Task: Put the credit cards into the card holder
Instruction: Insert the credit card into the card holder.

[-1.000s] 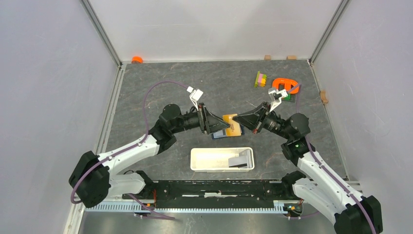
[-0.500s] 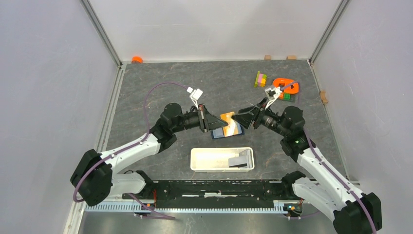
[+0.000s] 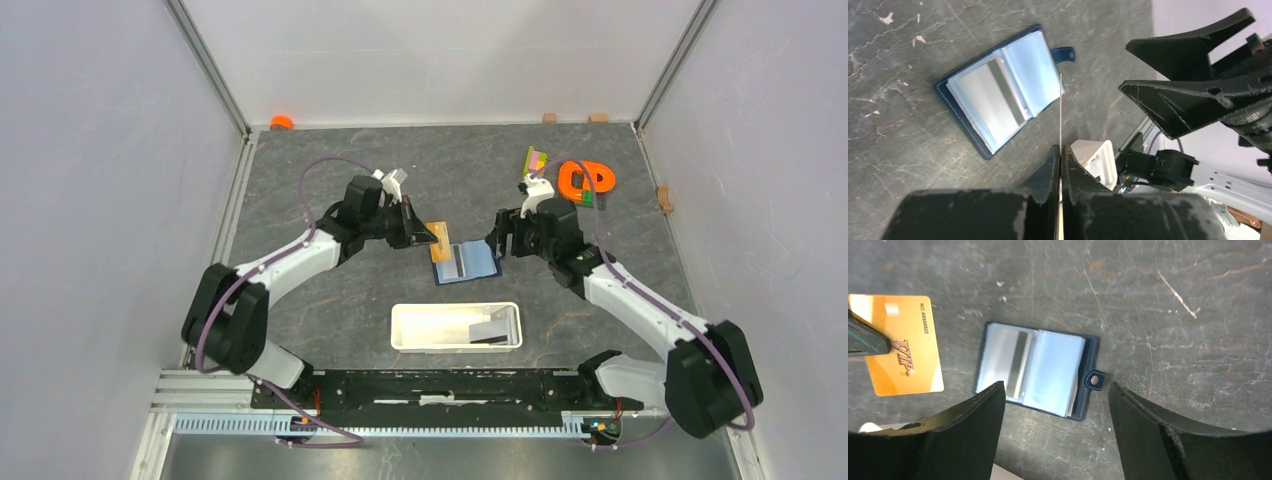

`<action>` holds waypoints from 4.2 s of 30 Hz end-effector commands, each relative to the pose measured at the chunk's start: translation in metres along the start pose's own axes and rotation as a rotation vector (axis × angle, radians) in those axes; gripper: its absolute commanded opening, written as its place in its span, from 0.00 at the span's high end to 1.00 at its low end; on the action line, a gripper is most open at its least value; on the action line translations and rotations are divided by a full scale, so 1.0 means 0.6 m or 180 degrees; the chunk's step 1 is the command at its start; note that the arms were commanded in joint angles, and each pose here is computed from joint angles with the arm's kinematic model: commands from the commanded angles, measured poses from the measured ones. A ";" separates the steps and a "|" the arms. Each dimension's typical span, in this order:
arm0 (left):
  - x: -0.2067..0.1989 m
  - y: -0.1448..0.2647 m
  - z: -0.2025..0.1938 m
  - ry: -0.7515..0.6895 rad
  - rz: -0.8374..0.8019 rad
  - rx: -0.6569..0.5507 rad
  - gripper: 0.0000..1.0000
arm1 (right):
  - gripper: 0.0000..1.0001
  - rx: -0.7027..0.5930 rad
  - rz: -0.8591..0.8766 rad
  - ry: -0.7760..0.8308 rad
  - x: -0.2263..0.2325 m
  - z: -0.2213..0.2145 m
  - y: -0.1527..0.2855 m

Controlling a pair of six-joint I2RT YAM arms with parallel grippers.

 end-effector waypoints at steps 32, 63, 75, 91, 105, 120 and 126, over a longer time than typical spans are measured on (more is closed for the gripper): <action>0.034 -0.150 -0.008 0.0266 0.0213 0.0749 0.98 | 0.95 0.0878 -0.1127 0.0459 -0.072 -0.103 -0.099; 0.112 -0.160 -0.065 0.0844 0.0519 0.0976 0.98 | 1.00 0.1038 -0.1300 0.0439 -0.088 -0.122 -0.093; 0.119 -0.170 -0.059 0.0902 0.0431 0.1031 0.98 | 1.00 0.1058 -0.1304 0.0443 -0.088 -0.124 -0.093; 0.128 -0.188 -0.056 0.0928 0.0247 0.1080 0.98 | 1.00 0.1084 -0.1294 0.0449 -0.087 -0.126 -0.094; 0.122 -0.200 -0.047 0.0944 0.0003 0.1050 0.98 | 1.00 0.1131 -0.1236 0.0429 -0.084 -0.137 -0.099; 0.129 -0.215 -0.031 0.0892 -0.0110 0.0975 0.98 | 1.00 0.1147 -0.1219 0.0443 -0.083 -0.139 -0.100; 0.136 -0.214 -0.042 0.0965 -0.0027 0.0959 0.97 | 1.00 0.1146 -0.1199 0.0441 -0.081 -0.138 -0.103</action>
Point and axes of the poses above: each gripper's point midway between its finger pads, its own y axis back along the fingers, its own x axis along the line the jaws close on, z = x × y, the point moved 2 cm from there along y, back along the fingers, and after that the axes turned 9 degrees about y, right-handed, at the moved point
